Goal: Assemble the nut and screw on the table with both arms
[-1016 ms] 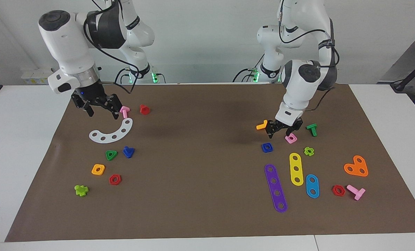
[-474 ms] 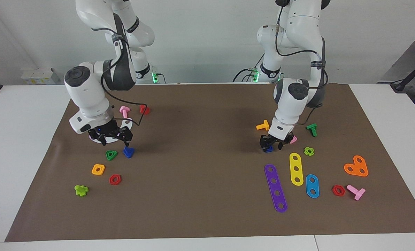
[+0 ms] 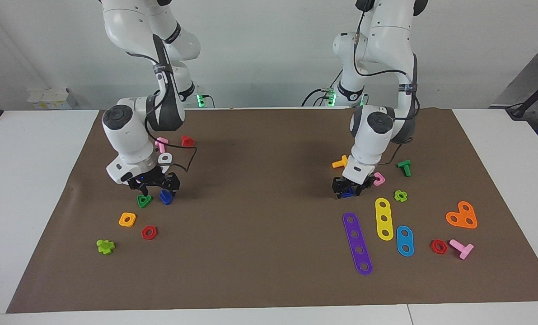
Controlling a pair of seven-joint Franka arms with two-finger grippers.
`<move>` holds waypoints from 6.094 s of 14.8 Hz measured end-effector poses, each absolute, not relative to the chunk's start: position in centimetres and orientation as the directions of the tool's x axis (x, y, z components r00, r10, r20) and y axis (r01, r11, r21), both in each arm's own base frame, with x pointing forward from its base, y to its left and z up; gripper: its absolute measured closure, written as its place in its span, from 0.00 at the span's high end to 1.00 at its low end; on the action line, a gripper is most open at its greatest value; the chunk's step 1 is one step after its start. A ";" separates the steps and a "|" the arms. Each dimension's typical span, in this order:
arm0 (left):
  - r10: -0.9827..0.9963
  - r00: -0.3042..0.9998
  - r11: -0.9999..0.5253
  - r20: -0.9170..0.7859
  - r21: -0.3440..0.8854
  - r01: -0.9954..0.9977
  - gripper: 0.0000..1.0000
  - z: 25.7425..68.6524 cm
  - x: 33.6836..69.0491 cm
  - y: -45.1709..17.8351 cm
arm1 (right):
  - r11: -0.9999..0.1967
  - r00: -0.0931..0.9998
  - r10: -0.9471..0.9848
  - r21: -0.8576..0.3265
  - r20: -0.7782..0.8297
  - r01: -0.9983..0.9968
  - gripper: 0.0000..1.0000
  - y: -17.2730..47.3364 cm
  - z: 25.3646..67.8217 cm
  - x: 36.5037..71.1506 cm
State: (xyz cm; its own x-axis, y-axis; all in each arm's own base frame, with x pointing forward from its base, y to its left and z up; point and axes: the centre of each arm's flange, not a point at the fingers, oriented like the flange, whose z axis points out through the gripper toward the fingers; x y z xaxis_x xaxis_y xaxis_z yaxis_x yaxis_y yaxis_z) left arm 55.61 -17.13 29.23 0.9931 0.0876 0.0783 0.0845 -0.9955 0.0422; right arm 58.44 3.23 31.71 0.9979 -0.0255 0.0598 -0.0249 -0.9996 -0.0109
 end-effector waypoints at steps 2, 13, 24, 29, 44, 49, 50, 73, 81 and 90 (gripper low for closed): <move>0.088 0.994 -0.996 0.060 0.035 0.086 0.58 29.2 55.4 -17.0 | -1.000 0.999 -0.016 -0.010 0.051 -0.016 0.93 3.7 31.2 58.1; 0.159 0.987 -0.987 0.037 0.028 0.158 0.47 29.4 55.2 -17.0 | -1.000 0.998 -0.016 -0.010 0.058 -0.015 0.19 3.7 31.3 58.1; 0.204 0.979 -0.979 0.000 0.011 0.204 0.47 33.1 56.9 -18.1 | -0.993 0.985 -0.104 -0.062 0.135 -0.096 0.19 15.2 35.6 58.3; 0.210 0.978 -0.978 -0.010 0.005 0.210 0.47 38.5 59.0 -18.3 | -0.979 0.969 -0.189 -0.112 0.157 -0.173 0.19 25.8 37.6 56.0; 0.211 0.969 -0.976 -0.132 0.021 0.215 0.47 48.5 60.8 -13.1 | -0.982 0.978 -0.183 -0.064 0.105 -0.177 0.19 35.0 33.6 51.4; 0.197 0.969 -0.977 -0.147 0.057 0.207 0.47 48.6 60.3 -15.3 | -0.986 0.981 -0.168 -0.037 0.095 -0.165 0.19 34.8 32.2 50.9; 0.206 0.968 -0.975 -0.142 0.058 0.216 0.47 48.7 60.2 -16.3 | -0.986 0.982 -0.164 -0.033 0.095 -0.162 0.20 34.8 32.0 50.9; 0.282 0.956 -0.950 -0.086 0.116 0.291 0.47 37.7 53.1 -42.8 | -0.965 0.959 -0.262 -0.050 0.110 -0.258 0.99 3.8 53.8 56.3; 0.261 0.957 -0.955 -0.124 0.113 0.275 0.47 35.1 50.4 -45.3 | -0.971 0.970 -0.239 -0.034 0.054 -0.237 0.99 2.4 63.3 55.0; 0.280 0.944 -0.951 -0.173 0.086 0.298 0.47 34.4 48.2 -46.9 | -0.975 0.975 -0.220 -0.029 0.041 -0.219 0.99 2.4 63.9 54.6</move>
